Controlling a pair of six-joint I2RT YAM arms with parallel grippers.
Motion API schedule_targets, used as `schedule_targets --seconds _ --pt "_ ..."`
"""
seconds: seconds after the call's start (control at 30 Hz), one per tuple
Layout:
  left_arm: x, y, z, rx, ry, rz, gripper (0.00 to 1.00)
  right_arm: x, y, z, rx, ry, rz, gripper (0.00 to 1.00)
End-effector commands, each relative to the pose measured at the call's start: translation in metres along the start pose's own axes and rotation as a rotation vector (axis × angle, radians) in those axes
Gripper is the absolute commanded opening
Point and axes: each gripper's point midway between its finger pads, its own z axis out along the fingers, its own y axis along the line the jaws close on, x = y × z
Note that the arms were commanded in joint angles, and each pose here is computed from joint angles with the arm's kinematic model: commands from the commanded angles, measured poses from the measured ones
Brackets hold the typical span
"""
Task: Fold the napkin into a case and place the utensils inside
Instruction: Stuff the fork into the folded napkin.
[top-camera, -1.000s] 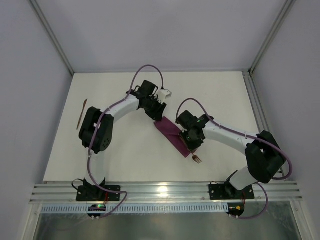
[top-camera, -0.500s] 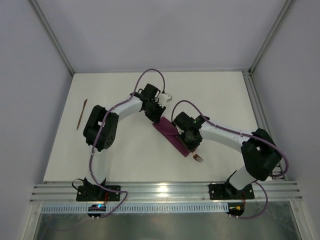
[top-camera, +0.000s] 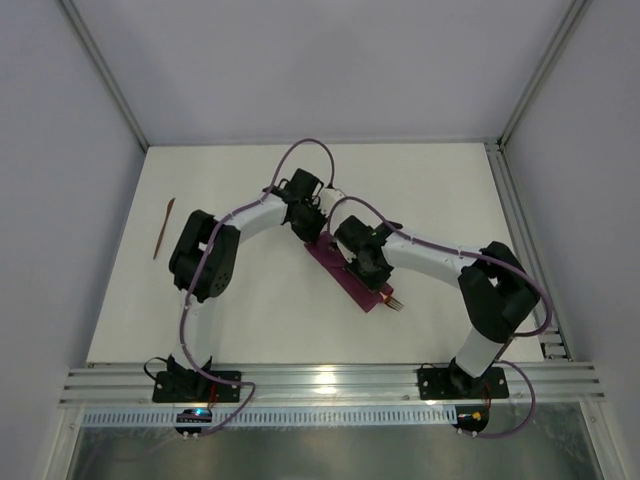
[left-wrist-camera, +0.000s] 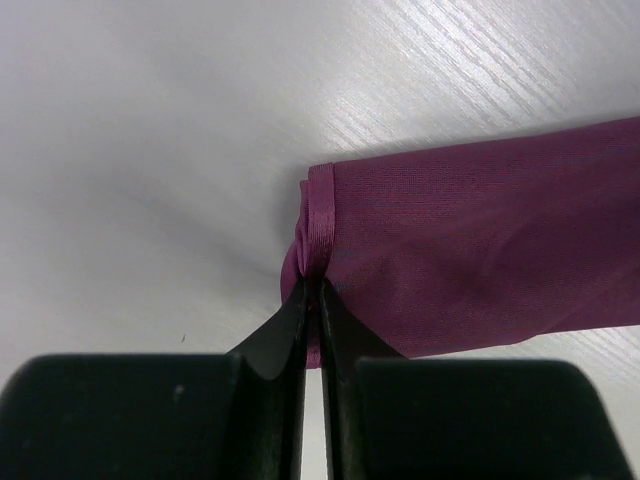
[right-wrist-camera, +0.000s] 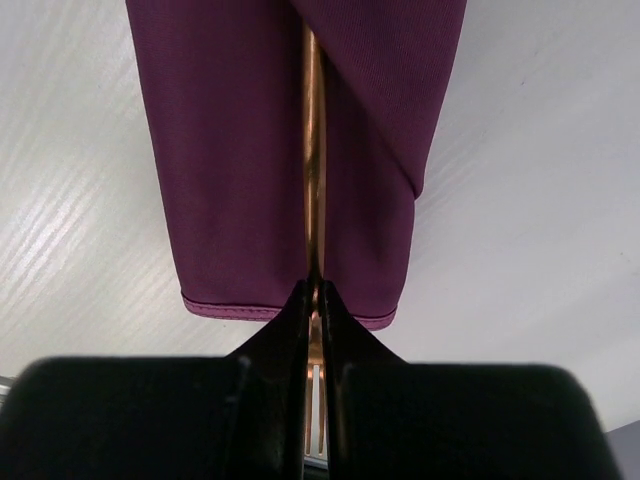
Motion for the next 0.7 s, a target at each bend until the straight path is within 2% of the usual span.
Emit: schedule_targets --seconds 0.0,0.13,0.43,0.67 --pt "-0.007 0.004 -0.002 -0.031 -0.025 0.056 0.04 -0.030 -0.005 -0.010 0.019 -0.074 -0.052 0.04" --pt "-0.008 0.004 -0.003 -0.031 -0.029 0.059 0.00 -0.035 -0.005 -0.002 0.015 -0.030 -0.086 0.04" --pt "-0.014 -0.001 -0.006 -0.017 -0.057 0.065 0.00 -0.050 0.001 0.000 -0.028 -0.043 -0.098 0.04" --pt "-0.008 -0.010 -0.007 0.016 -0.053 0.037 0.00 -0.063 -0.004 0.016 -0.050 -0.152 0.021 0.04"
